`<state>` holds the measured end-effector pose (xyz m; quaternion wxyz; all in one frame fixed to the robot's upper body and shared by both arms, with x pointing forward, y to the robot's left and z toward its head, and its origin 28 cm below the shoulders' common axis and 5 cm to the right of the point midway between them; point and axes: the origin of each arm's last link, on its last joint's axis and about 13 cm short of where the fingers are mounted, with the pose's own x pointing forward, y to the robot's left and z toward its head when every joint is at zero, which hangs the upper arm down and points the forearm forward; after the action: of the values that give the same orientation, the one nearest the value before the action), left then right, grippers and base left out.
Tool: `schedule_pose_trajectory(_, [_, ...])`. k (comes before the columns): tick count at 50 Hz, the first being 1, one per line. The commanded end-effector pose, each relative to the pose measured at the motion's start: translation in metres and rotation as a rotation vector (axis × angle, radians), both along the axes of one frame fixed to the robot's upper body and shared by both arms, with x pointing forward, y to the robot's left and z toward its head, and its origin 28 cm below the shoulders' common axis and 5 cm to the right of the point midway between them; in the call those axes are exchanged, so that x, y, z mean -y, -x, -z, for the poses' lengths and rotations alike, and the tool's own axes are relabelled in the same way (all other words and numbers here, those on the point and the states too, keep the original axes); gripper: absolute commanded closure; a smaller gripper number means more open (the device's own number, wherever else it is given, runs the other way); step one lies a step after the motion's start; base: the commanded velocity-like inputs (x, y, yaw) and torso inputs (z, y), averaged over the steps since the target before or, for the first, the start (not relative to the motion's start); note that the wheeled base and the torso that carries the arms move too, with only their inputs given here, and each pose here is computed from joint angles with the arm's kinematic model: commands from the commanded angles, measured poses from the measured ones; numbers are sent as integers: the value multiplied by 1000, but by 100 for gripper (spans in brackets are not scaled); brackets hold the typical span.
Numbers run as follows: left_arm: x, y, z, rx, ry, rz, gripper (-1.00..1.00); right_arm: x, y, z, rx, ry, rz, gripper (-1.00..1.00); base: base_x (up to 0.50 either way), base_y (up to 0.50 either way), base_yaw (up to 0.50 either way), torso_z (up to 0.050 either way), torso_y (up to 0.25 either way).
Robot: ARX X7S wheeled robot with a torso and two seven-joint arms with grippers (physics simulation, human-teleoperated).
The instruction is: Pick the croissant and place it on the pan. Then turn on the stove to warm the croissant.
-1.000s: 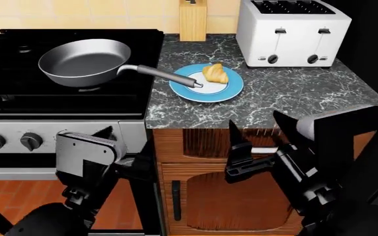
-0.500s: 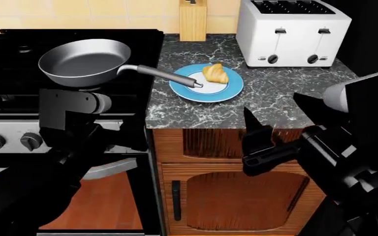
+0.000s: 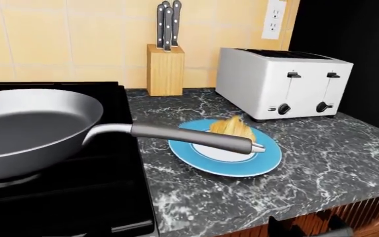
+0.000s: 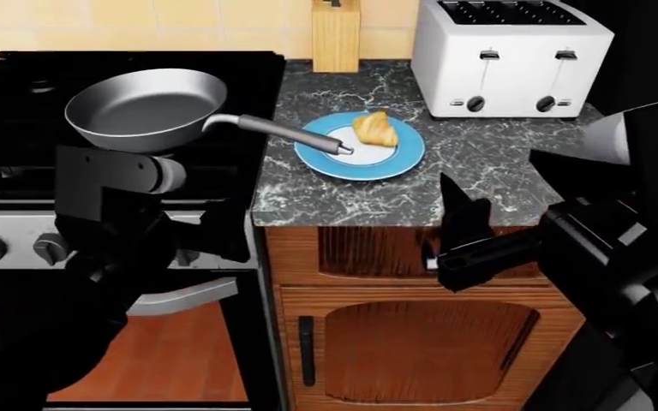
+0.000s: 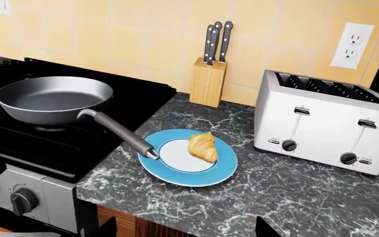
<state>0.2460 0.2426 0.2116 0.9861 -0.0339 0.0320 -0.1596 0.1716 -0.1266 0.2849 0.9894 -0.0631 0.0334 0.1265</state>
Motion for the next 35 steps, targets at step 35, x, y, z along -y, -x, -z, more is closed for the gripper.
schedule_pose_trajectory(35, [0, 4, -10, 39, 16, 15, -100, -5, 1, -9, -30, 38, -3, -100, 367, 0, 0, 0, 0])
